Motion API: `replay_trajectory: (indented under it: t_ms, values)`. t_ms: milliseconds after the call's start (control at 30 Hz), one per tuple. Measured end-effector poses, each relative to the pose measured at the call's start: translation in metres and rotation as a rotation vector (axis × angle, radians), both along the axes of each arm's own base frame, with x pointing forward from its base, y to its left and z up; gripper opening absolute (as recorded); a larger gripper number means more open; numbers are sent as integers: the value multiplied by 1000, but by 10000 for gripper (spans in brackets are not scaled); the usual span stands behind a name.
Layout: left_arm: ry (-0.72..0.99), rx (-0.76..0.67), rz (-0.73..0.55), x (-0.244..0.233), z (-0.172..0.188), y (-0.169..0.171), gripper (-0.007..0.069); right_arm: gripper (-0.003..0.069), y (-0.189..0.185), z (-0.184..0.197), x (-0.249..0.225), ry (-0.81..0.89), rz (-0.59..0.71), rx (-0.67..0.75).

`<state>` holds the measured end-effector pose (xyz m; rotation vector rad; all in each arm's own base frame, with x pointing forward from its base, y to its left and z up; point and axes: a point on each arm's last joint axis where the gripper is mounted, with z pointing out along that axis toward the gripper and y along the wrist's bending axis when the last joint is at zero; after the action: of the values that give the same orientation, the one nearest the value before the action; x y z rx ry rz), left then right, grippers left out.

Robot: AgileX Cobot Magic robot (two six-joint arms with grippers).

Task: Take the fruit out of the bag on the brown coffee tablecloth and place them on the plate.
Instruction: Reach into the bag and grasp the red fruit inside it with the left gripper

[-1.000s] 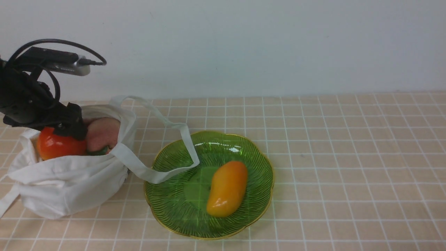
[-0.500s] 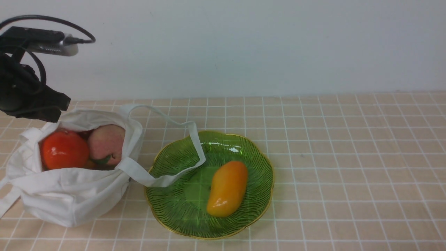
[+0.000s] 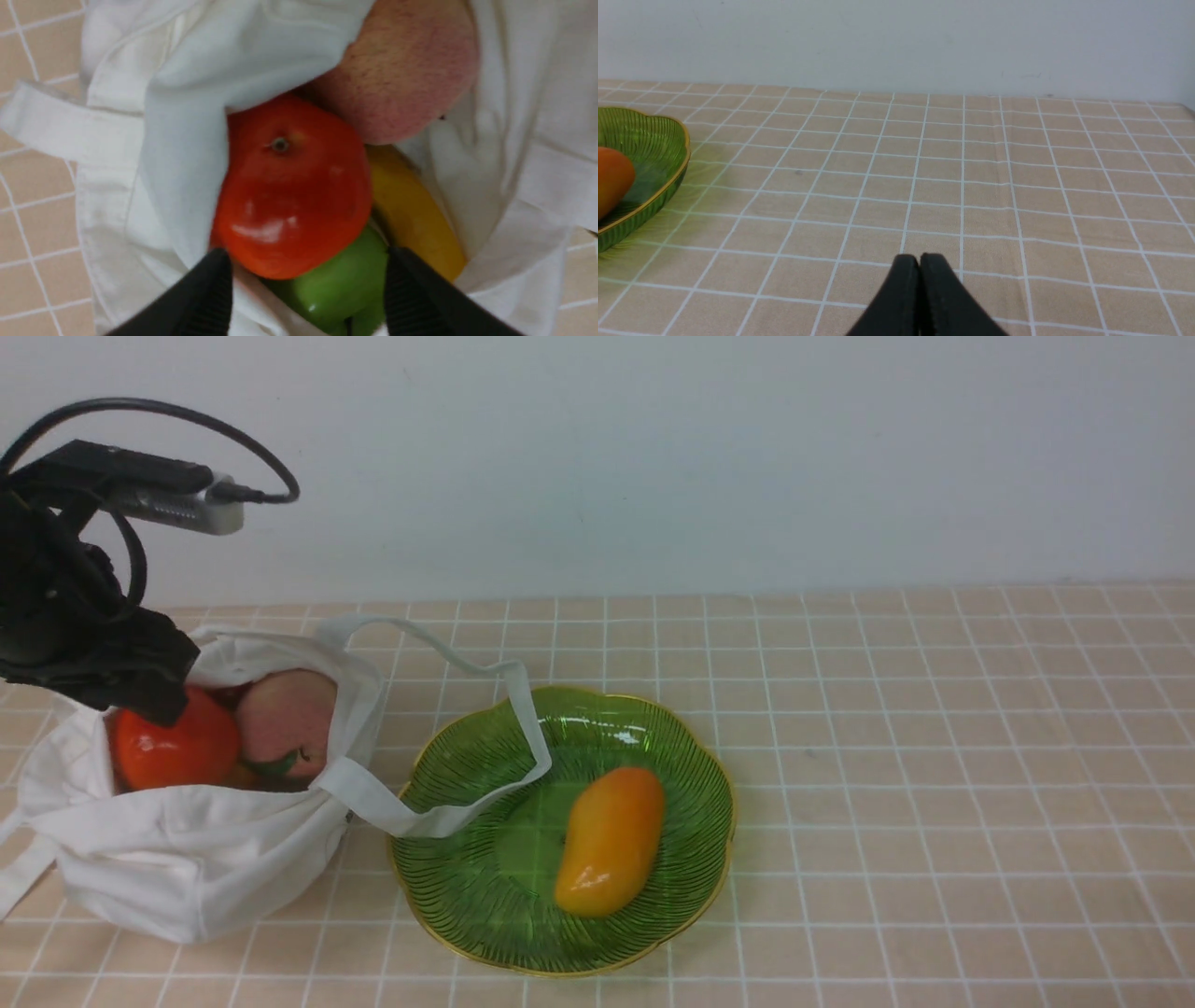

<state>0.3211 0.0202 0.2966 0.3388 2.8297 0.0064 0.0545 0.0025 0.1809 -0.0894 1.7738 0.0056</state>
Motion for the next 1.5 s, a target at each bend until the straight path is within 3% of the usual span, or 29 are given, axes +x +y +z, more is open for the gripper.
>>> replay_trajectory:
  t_ms: [133,267,700,1067,1500]
  values:
    - [31,-4,36,9,-15,1,529,-15,0,0,0,0,0,0]
    - [14,-26,29,13,-17,-2,562,-15,0,0,0,0,0,0]
    - [-82,8,-128,8,1,-46,563,-15,0,0,0,0,0,0]
    - [15,262,59,28,-36,-22,563,-15,0,0,0,0,0,0]
    - [26,296,92,32,-43,-17,570,-15,0,0,0,0,0,0]
